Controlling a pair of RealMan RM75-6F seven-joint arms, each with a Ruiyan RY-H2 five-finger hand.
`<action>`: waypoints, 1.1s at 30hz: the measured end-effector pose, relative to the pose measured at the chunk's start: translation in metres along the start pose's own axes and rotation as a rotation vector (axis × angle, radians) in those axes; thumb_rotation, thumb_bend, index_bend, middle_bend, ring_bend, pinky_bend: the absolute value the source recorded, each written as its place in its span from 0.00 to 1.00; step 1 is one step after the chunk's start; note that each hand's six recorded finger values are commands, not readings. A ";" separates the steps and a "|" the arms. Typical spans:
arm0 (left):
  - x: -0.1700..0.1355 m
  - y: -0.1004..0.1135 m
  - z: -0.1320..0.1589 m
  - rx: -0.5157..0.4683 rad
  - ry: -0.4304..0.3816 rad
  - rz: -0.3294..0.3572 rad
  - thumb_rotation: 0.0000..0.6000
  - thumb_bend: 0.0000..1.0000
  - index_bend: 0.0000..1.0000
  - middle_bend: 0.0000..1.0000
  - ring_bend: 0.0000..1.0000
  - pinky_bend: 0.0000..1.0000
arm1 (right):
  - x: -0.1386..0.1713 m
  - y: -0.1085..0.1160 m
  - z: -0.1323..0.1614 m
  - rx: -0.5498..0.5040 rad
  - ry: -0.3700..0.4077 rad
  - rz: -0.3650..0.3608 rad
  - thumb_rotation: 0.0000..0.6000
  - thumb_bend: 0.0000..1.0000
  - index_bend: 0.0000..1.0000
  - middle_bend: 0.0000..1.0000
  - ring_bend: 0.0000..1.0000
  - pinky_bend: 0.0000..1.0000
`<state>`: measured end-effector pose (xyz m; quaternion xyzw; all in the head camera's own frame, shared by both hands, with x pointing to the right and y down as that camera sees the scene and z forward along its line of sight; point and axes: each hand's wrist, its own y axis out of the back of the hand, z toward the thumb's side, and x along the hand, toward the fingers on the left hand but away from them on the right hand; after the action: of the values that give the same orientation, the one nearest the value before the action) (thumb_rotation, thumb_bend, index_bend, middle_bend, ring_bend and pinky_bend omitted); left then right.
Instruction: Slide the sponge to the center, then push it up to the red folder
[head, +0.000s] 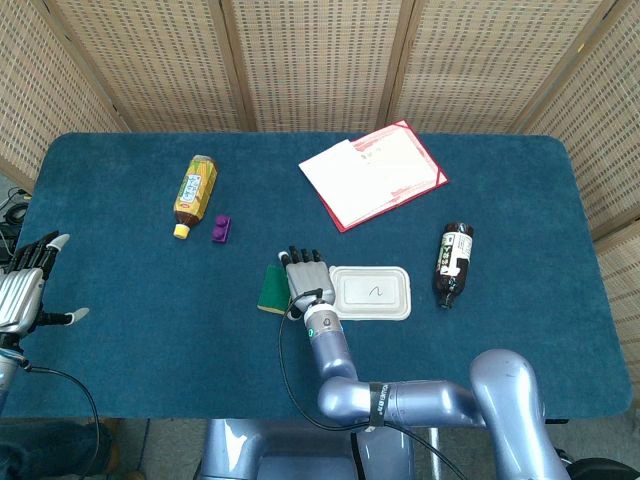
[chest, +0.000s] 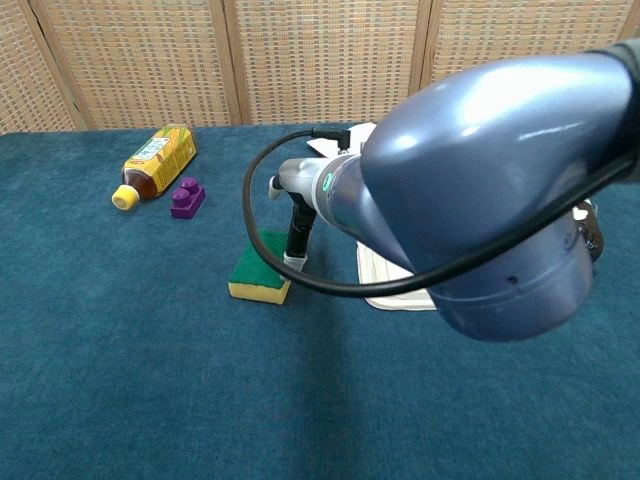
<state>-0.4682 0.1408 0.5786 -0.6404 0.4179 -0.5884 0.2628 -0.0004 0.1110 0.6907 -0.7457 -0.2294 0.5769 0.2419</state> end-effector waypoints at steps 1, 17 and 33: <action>0.001 0.000 -0.001 -0.003 0.003 -0.003 1.00 0.00 0.00 0.00 0.00 0.00 | -0.002 -0.002 0.002 0.003 0.002 0.002 1.00 0.00 0.07 0.00 0.00 0.00; 0.012 -0.007 -0.009 -0.007 0.028 -0.045 1.00 0.00 0.00 0.00 0.00 0.00 | -0.028 -0.033 0.028 0.000 0.003 0.003 1.00 0.00 0.09 0.00 0.00 0.00; 0.014 -0.008 -0.008 -0.007 0.025 -0.053 1.00 0.00 0.00 0.00 0.00 0.00 | -0.036 -0.036 0.030 -0.007 -0.004 -0.044 1.00 0.00 0.20 0.20 0.11 0.07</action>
<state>-0.4744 0.1344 0.5945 -0.6448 0.4058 -0.6017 0.2397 -0.0402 0.1196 0.7337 -0.7403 -0.2483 0.5719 0.2515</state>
